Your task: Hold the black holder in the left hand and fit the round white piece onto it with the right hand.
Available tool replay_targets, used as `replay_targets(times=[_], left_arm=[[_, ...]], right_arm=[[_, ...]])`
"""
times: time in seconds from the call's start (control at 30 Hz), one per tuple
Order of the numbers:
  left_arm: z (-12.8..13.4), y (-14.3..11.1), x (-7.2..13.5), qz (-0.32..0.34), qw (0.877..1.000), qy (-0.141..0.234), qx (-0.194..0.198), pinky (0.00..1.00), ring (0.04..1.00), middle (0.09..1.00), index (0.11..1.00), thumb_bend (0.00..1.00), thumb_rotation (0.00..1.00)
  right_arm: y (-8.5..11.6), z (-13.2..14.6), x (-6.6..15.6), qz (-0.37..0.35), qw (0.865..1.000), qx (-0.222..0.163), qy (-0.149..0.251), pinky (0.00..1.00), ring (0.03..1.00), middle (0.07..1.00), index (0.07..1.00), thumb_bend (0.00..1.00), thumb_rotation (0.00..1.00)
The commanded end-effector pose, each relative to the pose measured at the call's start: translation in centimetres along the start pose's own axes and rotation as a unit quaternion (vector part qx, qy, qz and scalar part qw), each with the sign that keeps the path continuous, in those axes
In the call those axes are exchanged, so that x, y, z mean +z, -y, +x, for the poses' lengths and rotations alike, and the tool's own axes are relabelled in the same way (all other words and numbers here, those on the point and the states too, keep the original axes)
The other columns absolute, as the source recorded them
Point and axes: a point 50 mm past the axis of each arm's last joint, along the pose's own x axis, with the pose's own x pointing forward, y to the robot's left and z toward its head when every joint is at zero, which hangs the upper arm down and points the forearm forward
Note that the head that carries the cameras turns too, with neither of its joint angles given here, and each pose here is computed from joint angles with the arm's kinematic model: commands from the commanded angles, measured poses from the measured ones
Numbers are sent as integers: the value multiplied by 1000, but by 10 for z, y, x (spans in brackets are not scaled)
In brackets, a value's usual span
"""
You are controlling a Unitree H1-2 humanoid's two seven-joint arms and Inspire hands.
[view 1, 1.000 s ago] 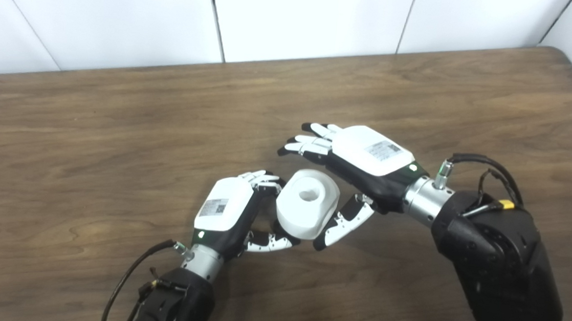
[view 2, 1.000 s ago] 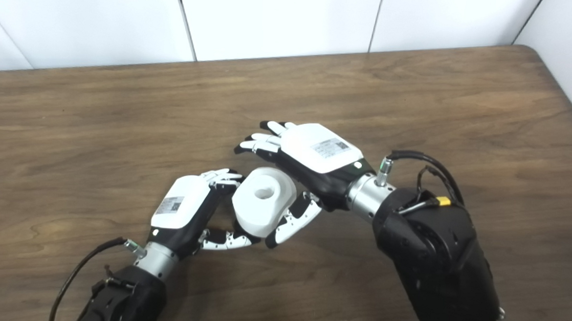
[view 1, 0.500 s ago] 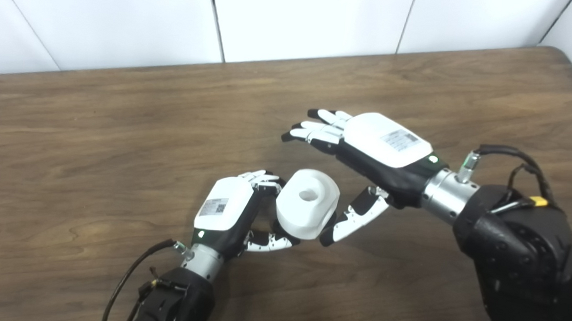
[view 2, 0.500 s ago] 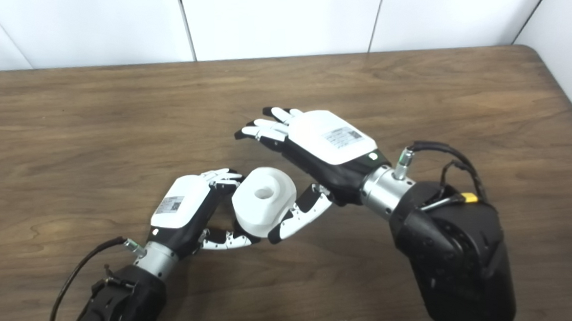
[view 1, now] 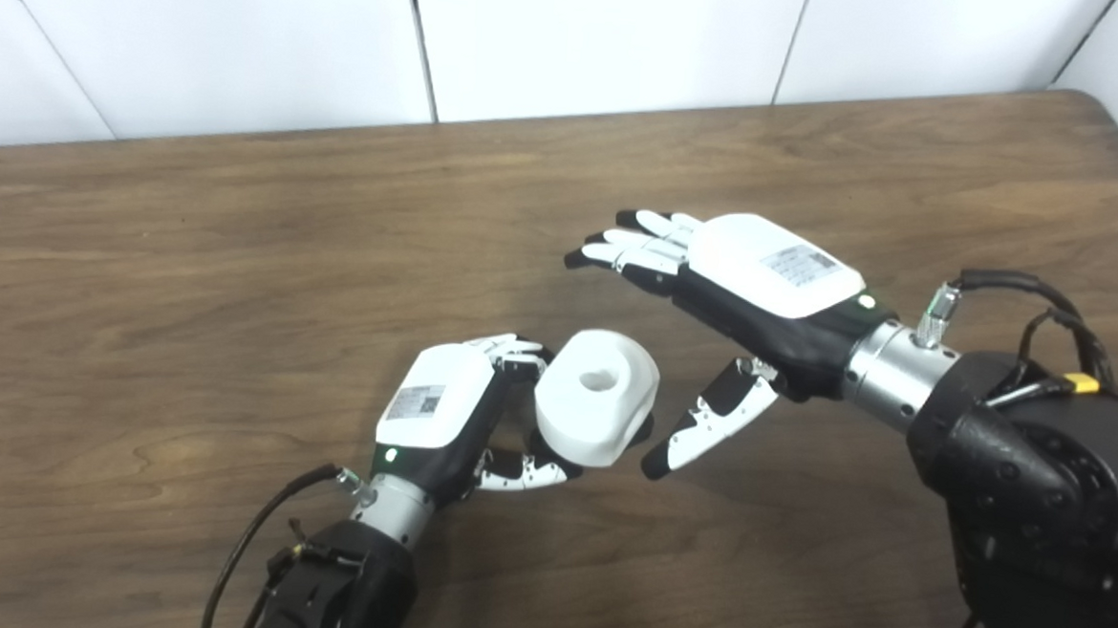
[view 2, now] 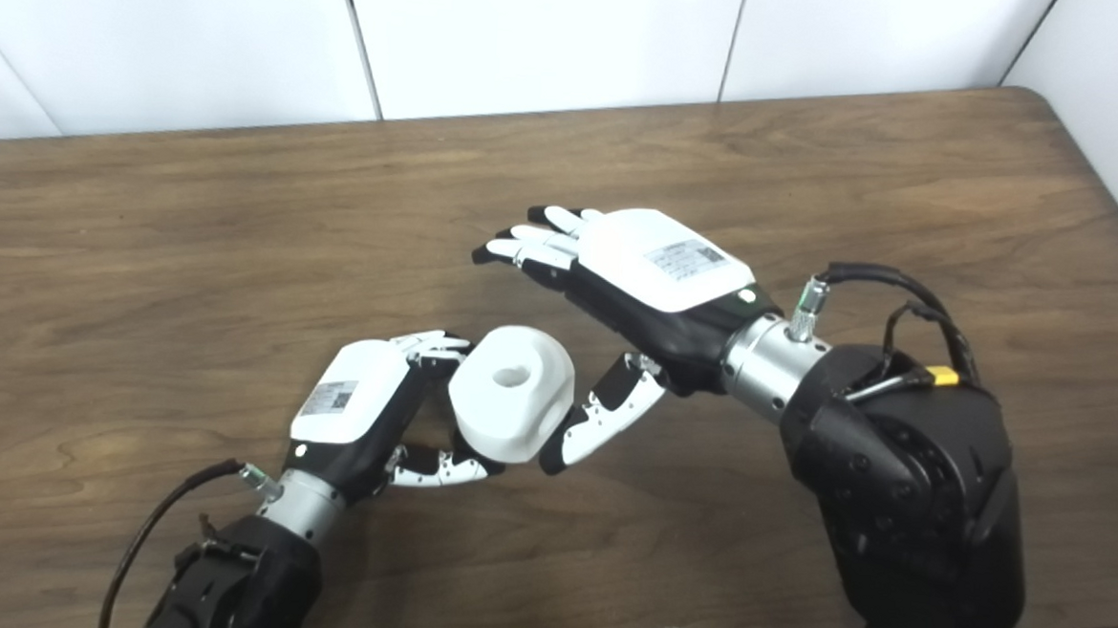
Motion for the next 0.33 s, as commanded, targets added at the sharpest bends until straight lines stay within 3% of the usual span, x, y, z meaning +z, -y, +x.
replay_targets(times=[0.0,0.3], left_arm=[[-7,4,-10,-4,999,-38,-35,812,841,778,495,520,67],[-11,-8,-9,-9,998,-39,-54,777,807,758,496,522,73]], right_arm=[[13,-3,5,-18,999,-31,9,1000,1000,949,922,982,332],[16,-4,3,-11,999,-34,2,1000,1000,950,925,974,354]])
